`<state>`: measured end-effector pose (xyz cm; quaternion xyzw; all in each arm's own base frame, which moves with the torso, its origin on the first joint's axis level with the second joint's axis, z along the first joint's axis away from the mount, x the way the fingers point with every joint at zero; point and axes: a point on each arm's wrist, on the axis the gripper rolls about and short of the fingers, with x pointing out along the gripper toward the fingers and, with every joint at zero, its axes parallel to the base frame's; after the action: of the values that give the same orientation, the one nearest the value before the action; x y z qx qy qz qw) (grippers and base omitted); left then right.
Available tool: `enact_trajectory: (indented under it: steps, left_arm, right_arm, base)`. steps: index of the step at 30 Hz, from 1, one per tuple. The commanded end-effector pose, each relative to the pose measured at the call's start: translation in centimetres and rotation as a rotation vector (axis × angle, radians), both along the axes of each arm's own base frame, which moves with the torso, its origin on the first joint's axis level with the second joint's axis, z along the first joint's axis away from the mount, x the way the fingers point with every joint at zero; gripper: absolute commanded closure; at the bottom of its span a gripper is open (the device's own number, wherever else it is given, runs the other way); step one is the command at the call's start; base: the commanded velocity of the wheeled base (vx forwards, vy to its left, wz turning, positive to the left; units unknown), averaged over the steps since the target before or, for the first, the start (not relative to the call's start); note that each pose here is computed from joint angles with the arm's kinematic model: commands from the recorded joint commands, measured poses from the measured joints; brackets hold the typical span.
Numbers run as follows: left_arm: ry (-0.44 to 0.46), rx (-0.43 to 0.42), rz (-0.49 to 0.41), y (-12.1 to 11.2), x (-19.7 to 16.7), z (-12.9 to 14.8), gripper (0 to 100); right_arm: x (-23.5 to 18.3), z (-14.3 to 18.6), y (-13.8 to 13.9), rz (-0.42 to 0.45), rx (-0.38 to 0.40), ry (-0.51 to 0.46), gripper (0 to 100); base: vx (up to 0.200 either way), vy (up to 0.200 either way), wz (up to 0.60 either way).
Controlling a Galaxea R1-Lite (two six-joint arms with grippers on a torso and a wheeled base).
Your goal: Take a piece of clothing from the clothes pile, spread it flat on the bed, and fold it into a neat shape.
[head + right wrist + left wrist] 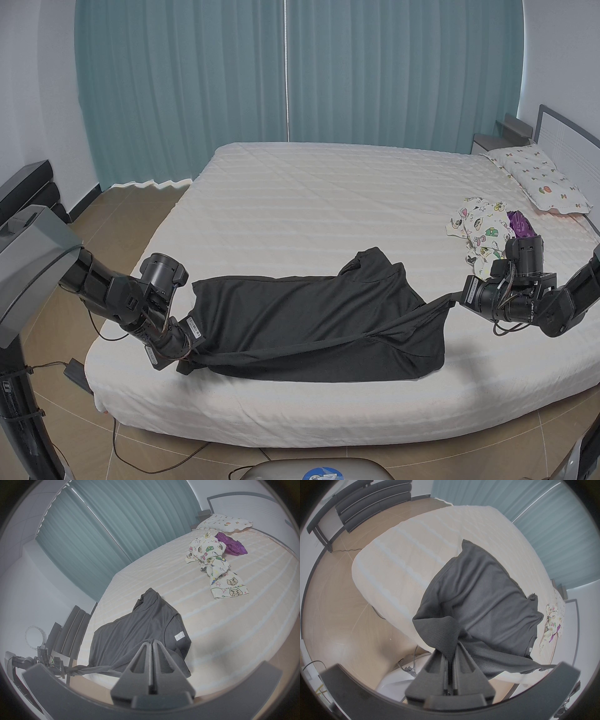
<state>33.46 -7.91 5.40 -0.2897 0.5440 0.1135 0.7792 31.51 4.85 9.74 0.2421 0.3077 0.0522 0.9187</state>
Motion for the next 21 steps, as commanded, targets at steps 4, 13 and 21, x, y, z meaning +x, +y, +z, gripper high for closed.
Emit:
enact_trajectory:
  steps: [4,13,21]
  left_arm:
    - [0.012,0.005,-0.006,0.0,-0.2,-0.5,100]
    - [-0.073,-0.016,0.038,0.4,4.4,-0.5,100]
    - [-0.082,-0.028,0.064,-0.2,7.7,-2.6,100]
  right_arm:
    - [-0.6,0.2,0.0,0.007,-0.001,-0.004,100]
    - [3.1,-1.2,0.6,0.007,-0.003,0.0,100]
    - [6.2,-3.9,1.7,0.007,-0.012,0.026,100]
  base:
    - [0.0,0.0,0.0]
    - [0.0,0.0,0.0]
    - [0.0,0.0,0.0]
